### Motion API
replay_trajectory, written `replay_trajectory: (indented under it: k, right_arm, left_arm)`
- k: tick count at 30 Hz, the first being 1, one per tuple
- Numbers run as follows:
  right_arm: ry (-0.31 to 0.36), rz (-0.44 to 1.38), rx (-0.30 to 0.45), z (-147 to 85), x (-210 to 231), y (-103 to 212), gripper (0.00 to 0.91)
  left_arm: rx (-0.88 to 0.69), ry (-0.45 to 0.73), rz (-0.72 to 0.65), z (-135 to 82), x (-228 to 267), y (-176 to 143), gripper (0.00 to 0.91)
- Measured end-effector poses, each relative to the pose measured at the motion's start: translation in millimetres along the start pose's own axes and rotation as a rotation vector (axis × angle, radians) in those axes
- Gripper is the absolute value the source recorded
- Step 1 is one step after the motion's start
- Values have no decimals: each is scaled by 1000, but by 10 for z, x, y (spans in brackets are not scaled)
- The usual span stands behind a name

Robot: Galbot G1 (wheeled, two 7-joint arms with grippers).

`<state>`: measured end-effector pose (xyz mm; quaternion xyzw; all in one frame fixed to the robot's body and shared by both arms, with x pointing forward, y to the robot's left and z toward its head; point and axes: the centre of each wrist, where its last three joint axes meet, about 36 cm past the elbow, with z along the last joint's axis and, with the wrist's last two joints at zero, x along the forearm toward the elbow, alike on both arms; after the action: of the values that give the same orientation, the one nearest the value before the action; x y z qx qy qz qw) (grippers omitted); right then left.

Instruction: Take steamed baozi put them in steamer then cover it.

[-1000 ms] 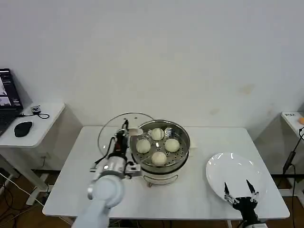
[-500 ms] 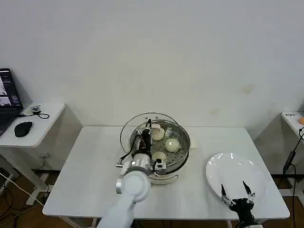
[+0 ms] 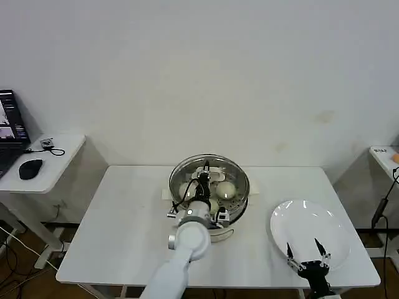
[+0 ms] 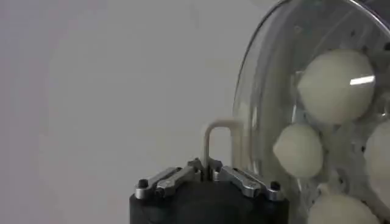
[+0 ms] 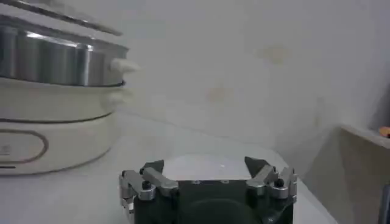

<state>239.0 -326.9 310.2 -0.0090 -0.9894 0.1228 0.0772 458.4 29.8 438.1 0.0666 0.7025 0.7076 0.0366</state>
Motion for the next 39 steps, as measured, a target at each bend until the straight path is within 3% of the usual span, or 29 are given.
replay_trajectory:
  k: [28,29,39]
  right_arm:
    - [11,-32,1,29,11,114,907]
    - [11,-33,1,31,15,115,907]
    - [8,-41,5,14,16,121,907]
  left_arm:
    - [26,-11,27,-72,-19,-51,10]
    - [27,-10,28,-69,-25,-54,907]
    - [52,-10,24,-30,-11,-44,907]
